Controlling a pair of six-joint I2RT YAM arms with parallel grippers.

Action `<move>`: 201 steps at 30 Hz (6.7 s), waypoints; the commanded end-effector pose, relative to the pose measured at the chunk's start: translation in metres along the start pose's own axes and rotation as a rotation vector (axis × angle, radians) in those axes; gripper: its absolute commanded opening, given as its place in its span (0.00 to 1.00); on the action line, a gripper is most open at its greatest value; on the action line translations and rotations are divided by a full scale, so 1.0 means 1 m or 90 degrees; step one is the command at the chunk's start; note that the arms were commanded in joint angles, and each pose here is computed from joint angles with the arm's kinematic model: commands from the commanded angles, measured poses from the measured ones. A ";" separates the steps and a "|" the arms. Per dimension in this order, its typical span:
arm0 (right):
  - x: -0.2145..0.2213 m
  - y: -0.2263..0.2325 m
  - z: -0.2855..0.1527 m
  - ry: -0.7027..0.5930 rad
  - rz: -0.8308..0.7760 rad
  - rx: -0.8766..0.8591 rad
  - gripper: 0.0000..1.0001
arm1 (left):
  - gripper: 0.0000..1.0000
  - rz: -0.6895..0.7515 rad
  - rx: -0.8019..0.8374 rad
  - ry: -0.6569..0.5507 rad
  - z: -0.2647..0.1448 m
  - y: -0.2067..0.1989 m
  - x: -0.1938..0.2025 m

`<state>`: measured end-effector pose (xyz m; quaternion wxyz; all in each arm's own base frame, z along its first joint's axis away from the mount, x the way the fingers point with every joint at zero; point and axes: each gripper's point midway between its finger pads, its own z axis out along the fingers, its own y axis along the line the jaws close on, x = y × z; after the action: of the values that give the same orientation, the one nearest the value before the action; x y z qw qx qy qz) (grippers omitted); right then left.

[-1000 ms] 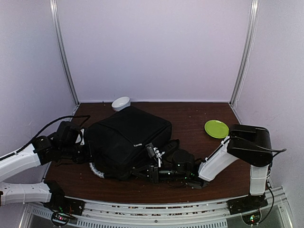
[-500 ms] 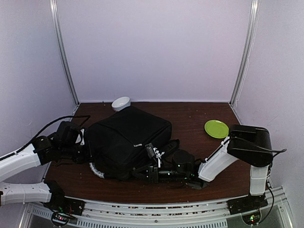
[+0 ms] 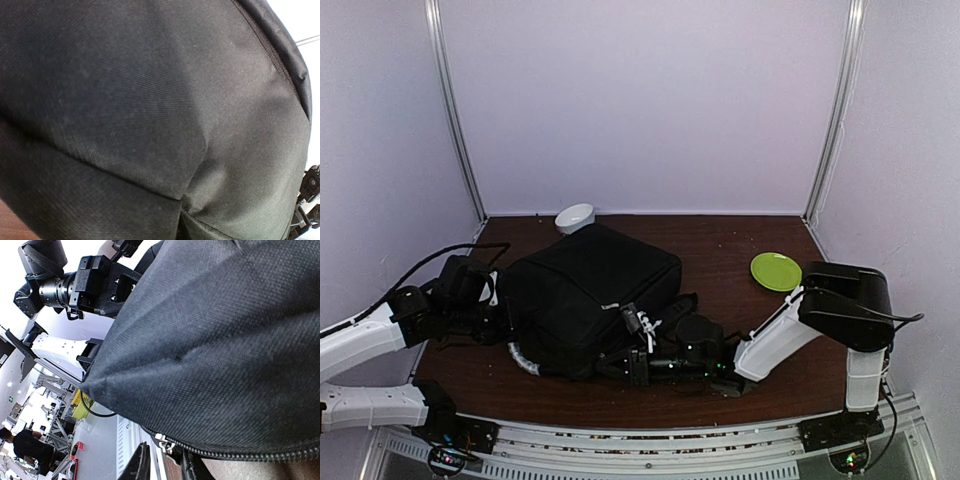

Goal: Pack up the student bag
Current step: Zip the student bag at the center of the board, then adjust the student bag at the center of the board, then reset both arms

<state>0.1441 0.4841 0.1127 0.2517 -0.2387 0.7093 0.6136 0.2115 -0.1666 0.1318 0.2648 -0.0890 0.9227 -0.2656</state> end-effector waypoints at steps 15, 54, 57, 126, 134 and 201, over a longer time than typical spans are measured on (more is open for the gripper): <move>0.006 -0.007 0.003 0.011 0.000 0.021 0.07 | 0.00 0.012 0.075 -0.090 -0.010 -0.032 -0.035; -0.023 -0.033 -0.079 -0.091 0.088 0.152 0.51 | 0.00 0.003 0.076 -0.062 0.013 -0.021 -0.019; -0.035 -0.040 -0.093 -0.120 0.109 0.217 0.53 | 0.00 -0.008 0.101 -0.053 0.025 -0.024 -0.014; -0.105 -0.091 -0.135 -0.230 0.127 0.495 0.50 | 0.87 0.114 -0.066 -0.255 -0.036 0.012 -0.035; -0.128 -0.037 -0.199 -0.250 -0.031 0.523 0.59 | 0.92 0.181 -0.101 -0.373 -0.102 -0.001 -0.095; -0.302 0.199 -0.486 -0.672 -0.289 0.796 0.99 | 0.98 0.430 -0.022 -0.562 -0.239 -0.126 -0.194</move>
<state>0.2243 0.0733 0.5294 0.7405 0.1219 0.6396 0.1666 0.2454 -0.0961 0.4825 0.6999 0.0590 0.7050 -0.0984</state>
